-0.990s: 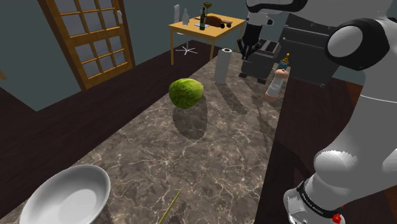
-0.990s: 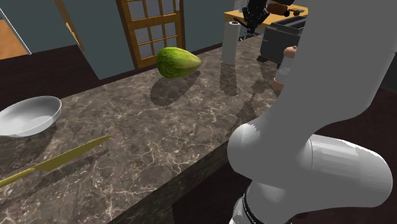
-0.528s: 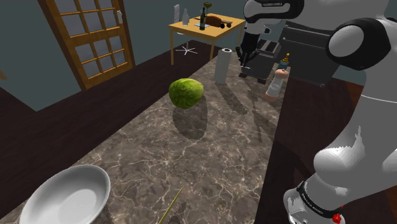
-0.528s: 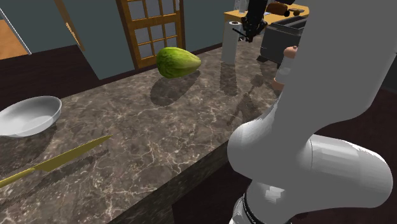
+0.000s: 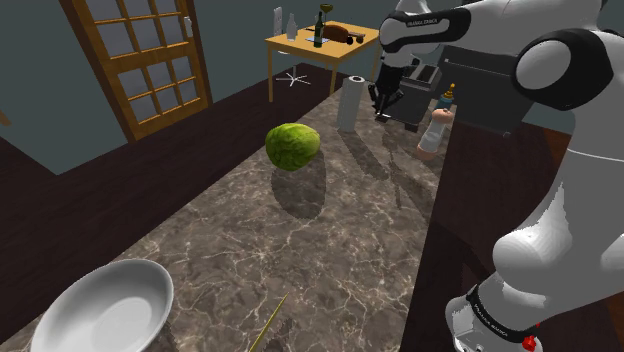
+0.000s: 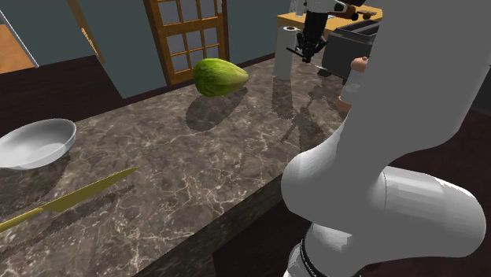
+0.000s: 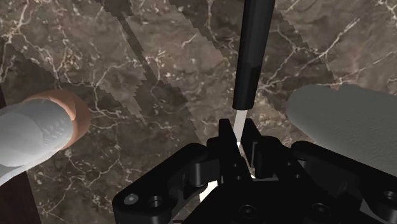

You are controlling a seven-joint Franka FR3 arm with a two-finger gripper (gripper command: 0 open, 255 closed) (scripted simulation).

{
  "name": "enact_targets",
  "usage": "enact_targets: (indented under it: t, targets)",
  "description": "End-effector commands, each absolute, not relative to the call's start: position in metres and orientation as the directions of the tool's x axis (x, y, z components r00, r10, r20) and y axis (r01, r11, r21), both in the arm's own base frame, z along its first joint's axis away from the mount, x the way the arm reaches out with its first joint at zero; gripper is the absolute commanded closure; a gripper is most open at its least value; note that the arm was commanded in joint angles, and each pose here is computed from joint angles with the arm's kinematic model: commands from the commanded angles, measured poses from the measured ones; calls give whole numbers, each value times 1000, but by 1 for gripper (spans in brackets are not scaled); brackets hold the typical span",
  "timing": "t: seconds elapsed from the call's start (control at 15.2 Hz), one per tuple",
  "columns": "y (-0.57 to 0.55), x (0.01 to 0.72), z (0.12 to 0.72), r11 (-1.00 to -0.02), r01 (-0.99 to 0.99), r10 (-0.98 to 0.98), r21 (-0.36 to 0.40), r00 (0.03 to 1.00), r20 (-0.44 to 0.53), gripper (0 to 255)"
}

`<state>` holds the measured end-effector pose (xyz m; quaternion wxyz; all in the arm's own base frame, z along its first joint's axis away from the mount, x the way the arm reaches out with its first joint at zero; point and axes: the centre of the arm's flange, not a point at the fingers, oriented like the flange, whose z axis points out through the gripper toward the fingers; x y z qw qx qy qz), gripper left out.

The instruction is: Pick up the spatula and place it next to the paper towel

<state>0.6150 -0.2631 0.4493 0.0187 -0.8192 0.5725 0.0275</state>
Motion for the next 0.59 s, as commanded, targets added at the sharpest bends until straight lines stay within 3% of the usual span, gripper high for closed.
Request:
enact_targets:
  t: [0.0,0.53]
  targets:
    - [-262,615,438,-344,-939,-937,0,343,-66,255]
    - [-262,615,396,-344,-939,-937,0,343,-66,255]
